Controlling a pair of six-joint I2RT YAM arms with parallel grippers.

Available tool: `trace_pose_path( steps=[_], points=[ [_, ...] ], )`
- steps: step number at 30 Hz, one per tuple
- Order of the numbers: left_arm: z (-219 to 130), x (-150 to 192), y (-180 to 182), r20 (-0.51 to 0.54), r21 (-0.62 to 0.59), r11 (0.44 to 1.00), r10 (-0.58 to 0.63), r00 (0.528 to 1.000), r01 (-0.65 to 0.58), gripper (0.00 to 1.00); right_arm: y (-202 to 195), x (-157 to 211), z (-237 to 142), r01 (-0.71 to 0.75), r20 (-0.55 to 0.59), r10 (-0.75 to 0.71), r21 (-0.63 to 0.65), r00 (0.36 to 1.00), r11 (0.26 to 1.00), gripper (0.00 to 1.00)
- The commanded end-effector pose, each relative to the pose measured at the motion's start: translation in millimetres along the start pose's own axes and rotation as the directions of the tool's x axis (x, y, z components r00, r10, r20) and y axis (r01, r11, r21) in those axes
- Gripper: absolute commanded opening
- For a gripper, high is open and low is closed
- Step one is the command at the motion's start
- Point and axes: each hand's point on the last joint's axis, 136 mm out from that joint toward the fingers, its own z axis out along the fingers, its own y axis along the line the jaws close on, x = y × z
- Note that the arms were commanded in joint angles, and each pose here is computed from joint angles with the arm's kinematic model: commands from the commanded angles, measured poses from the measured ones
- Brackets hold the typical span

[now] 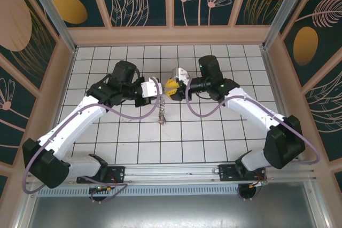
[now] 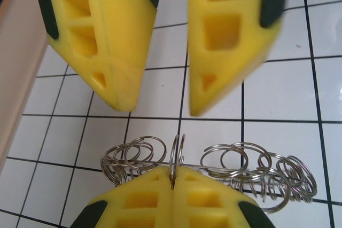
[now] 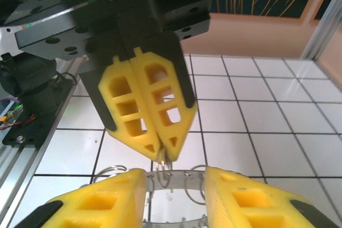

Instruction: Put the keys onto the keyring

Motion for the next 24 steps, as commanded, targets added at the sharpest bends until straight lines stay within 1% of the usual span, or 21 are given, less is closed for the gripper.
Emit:
trace_pose_path(
  steps=[1, 4, 11, 14, 19, 21, 23, 24],
  points=[
    [-6.1, -6.9, 2.0, 0.007, 0.003, 1.000, 0.023, 1.000, -0.023, 0.00, 3.6, 1.9, 6.7, 0.022, -0.027, -0.022, -0.005, 0.999, 1.000, 0.36],
    [-6.0, -7.2, -0.2, 0.016, 0.012, 1.000, 0.020, 1.000, -0.021, 0.00, 5.5, 3.6, 10.4, 0.018, -0.028, -0.019, -0.013, 0.999, 1.000, 0.37],
    [-7.9, -19.0, -6.1, 0.085, 0.037, 0.999, 0.021, 0.996, -0.024, 0.00, 5.7, 10.5, 15.2, 0.010, -0.020, -0.010, -0.018, 1.000, 1.000, 0.36],
    [-8.1, -22.0, -7.0, 0.096, 0.050, 0.999, 0.014, 0.995, -0.019, 0.00, 6.4, 12.5, 16.2, 0.002, -0.016, -0.002, -0.021, 1.000, 1.000, 0.34],
    [-7.9, -24.8, -5.0, 0.102, 0.050, 0.999, 0.013, 0.995, -0.019, 0.00, 9.5, 12.5, 16.9, -0.011, -0.006, 0.011, -0.040, 1.000, 0.999, 0.27],
    [-7.4, -24.7, -4.2, 0.101, 0.050, 0.999, 0.009, 0.995, -0.014, 0.00, 11.6, 13.5, 17.5, -0.018, -0.005, 0.018, -0.050, 1.000, 0.999, 0.21],
    [-6.9, -24.9, -2.8, 0.099, 0.045, 0.999, 0.004, 0.995, -0.008, 0.00, 13.4, 13.6, 18.4, -0.025, -0.007, 0.024, -0.061, 1.000, 0.998, 0.10],
    [-6.7, -24.9, -2.5, 0.099, 0.045, 0.999, 0.002, 0.995, -0.006, 0.00, 14.0, 14.7, 18.7, -0.032, -0.008, 0.032, -0.064, 0.999, 0.997, 0.09]
  ],
)
